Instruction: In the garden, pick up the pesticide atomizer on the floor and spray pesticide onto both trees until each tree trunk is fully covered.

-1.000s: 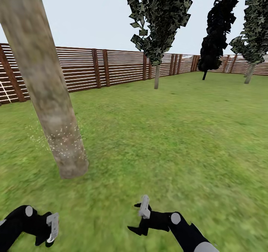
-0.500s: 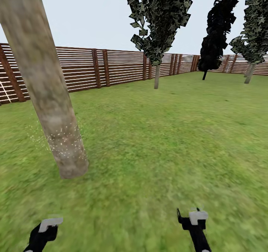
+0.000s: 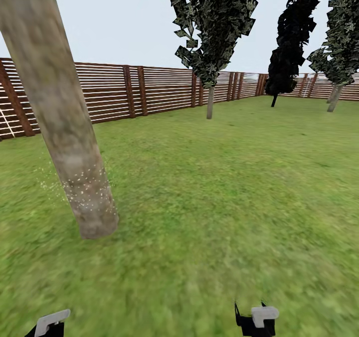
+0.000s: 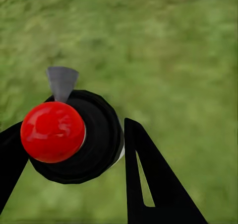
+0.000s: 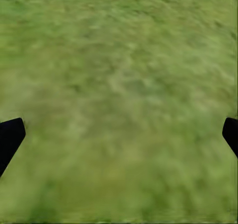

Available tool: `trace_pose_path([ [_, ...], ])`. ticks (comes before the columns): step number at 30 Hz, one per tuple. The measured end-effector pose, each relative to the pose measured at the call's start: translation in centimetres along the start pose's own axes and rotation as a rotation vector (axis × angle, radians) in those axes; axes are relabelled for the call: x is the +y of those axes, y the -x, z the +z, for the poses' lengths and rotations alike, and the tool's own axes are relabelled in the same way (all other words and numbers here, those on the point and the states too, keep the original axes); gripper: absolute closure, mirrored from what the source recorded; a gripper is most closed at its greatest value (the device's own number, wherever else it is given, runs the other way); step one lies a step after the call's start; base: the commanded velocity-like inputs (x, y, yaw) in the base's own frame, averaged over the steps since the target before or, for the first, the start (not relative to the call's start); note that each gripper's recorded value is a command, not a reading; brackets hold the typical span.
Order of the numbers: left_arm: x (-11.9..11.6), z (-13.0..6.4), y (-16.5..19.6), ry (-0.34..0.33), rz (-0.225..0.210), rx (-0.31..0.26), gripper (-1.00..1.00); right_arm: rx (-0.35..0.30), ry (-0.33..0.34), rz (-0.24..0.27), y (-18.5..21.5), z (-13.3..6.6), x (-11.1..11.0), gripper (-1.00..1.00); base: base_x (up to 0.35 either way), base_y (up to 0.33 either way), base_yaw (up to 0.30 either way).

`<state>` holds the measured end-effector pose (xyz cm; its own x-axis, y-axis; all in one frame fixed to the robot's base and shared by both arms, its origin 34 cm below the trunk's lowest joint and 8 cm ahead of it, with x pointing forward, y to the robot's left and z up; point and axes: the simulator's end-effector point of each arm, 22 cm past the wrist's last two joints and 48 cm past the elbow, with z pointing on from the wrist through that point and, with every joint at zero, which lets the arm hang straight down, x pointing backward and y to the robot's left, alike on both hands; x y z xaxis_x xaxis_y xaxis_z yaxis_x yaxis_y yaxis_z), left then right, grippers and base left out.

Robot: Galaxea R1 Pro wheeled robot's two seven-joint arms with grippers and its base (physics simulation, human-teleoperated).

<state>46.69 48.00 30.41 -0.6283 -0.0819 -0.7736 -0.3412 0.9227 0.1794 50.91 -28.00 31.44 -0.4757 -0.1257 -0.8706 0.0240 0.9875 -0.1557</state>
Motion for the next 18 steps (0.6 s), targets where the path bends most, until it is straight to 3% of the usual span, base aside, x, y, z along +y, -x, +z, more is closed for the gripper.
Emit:
trace_pose_path([
  [7, 0.0, 0.0, 0.1, 0.001, 0.000, -0.002, 1.00, 0.062, 0.011, -0.004, -3.7, -2.5, 0.4, -1.00, 0.000, 0.000, 0.000],
  [18, 0.0, 0.0, 0.1, 0.000, 0.000, -0.004, 1.00, 0.066, 0.012, -0.005, -3.9, -2.6, 0.4, -1.00, 0.000, 0.000, 0.000],
])
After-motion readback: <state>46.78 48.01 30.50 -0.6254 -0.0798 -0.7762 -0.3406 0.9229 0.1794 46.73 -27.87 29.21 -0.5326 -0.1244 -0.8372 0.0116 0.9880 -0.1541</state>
